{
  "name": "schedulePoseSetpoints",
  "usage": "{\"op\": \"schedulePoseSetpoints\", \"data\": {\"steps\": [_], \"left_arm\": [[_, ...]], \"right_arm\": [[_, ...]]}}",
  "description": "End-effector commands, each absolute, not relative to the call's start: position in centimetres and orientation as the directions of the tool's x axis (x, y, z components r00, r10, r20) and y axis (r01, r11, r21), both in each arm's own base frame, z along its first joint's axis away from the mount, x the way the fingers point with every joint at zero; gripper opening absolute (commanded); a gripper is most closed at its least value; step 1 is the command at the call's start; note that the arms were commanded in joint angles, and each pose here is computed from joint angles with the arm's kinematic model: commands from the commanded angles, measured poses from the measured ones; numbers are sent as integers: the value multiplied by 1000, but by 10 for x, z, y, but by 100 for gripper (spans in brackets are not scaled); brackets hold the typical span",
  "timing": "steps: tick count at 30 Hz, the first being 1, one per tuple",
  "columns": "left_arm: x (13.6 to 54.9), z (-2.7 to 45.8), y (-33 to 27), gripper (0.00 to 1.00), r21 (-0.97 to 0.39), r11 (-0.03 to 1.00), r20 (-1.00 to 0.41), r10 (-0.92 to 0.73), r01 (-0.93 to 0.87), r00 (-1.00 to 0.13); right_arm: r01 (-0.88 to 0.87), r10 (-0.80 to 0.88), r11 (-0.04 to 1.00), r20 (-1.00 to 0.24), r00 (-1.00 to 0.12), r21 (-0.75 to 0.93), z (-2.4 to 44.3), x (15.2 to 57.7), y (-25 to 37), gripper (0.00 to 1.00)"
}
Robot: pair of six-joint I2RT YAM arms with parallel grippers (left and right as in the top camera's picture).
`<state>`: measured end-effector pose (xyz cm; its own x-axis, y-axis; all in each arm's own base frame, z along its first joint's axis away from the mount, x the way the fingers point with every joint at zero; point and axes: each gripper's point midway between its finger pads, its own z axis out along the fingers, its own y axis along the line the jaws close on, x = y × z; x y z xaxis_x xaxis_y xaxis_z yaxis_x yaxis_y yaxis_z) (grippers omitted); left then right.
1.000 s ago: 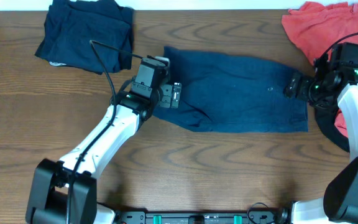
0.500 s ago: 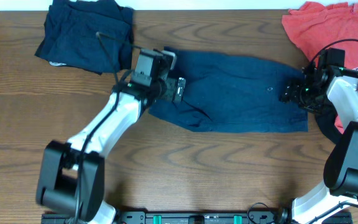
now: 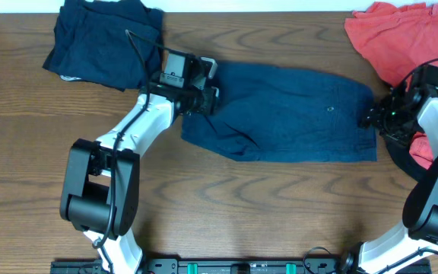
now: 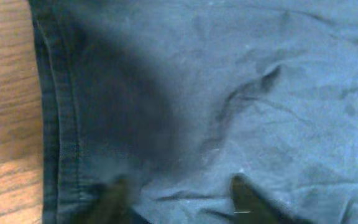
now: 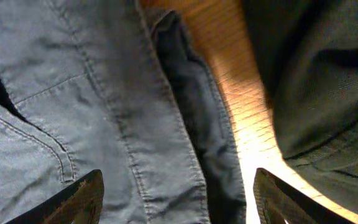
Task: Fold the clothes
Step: 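Grasp the left and right ends of the folded navy shorts strip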
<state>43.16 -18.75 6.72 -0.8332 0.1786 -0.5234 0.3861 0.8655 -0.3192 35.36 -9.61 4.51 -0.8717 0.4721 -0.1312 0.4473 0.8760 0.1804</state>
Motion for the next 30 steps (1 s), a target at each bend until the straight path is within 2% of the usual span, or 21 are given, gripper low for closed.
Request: {"op": "schedulePoseSetpoints", "data": {"steps": [1, 2, 3, 5, 12, 20, 25, 30], "left_arm": [[435, 61, -188, 22, -370, 842, -508, 170, 393, -844], [435, 56, -187, 19, -371, 844, -499, 169, 386, -850], [436, 52, -186, 11, -373, 846, -492, 169, 382, -854], [435, 46, -186, 6, -379, 844, -481, 170, 379, -860], [431, 34, -198, 6, -427, 791, -481, 210, 437, -851], [422, 24, -191, 6, -422, 793, -450, 239, 440, -861], [409, 6, -189, 6, -439, 800, -377, 249, 408, -892], [410, 4, -189, 6, -440, 801, -375, 248, 407, -893]], "right_arm": [[459, 486, 867, -128, -864, 197, 44, 353, -97, 73], [458, 486, 867, -128, -865, 197, 44, 353, -97, 73], [458, 486, 867, -128, -865, 197, 44, 353, -97, 72], [458, 485, 867, -128, -865, 197, 44, 353, -97, 71], [458, 486, 867, -127, -865, 197, 44, 353, -97, 71], [442, 478, 867, -135, -868, 231, 34, 354, -91, 79], [415, 463, 872, -164, -871, 258, 24, 357, -87, 79], [405, 460, 876, -204, -864, 261, 20, 362, -89, 79]]}}
